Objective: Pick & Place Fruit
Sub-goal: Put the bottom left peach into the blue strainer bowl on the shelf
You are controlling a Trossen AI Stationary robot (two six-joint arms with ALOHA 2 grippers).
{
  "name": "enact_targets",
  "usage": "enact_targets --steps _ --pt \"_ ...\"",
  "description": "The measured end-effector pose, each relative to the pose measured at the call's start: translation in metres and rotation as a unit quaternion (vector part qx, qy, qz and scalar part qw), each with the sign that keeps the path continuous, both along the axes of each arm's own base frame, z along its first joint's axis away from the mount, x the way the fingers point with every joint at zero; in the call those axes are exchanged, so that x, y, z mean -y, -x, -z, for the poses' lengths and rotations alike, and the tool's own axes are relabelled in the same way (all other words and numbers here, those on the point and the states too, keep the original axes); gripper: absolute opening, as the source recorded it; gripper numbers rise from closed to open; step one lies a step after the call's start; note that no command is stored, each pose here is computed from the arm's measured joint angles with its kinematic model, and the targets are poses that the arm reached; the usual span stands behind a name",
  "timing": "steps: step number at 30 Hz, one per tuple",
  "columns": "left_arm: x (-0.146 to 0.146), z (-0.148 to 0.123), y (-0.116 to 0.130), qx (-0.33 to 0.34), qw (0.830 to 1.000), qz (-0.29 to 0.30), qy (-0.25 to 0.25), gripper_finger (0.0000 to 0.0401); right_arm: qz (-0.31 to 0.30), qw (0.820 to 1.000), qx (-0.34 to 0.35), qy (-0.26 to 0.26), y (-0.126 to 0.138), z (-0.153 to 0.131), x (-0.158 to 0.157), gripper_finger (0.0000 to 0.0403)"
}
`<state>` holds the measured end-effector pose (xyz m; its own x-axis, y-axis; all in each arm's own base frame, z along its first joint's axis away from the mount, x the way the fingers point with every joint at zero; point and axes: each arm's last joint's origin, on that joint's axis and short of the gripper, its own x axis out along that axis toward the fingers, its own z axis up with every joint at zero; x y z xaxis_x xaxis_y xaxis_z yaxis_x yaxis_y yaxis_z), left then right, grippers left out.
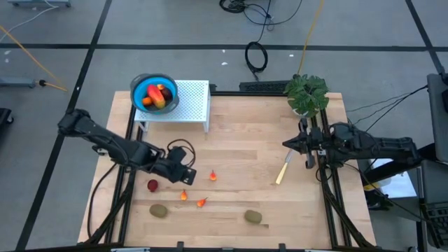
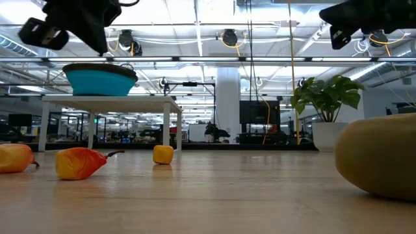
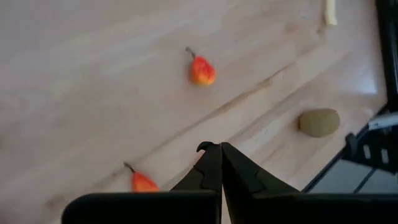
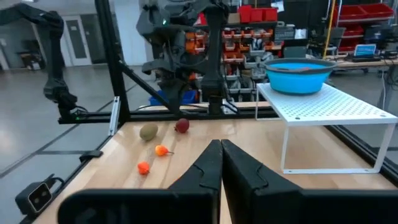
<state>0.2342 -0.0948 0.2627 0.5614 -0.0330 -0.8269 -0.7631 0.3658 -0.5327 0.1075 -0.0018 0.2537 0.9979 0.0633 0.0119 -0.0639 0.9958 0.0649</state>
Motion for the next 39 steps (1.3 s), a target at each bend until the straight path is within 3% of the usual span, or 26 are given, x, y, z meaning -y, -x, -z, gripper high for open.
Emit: enact_targets --steps 7,15,25,31,39 --pt "0.019 0.017 -0.003 -0.038 0.995 -0.076 0.052 0.0001 0.0 1.0 0.016 0.0 0.007 0.007 0.0 0.0" --pt "0.039 0.044 -0.004 -0.125 0.976 -0.143 0.106 0.0002 -0.04 0.999 0.033 0.005 0.012 0.004 -0.003 0.0" --pt "0.054 0.066 -0.004 -0.186 0.956 -0.19 0.126 0.0031 -0.078 0.996 0.034 0.005 0.013 0.004 -0.005 0.0" --pt "0.058 0.069 -0.003 -0.192 0.956 -0.186 0.123 0.0067 -0.08 0.996 0.034 0.005 0.013 0.004 -0.005 0.0" --pt "0.059 0.071 -0.003 -0.173 0.96 -0.196 0.098 0.0148 -0.081 0.996 0.034 0.005 0.013 0.004 -0.005 0.0"
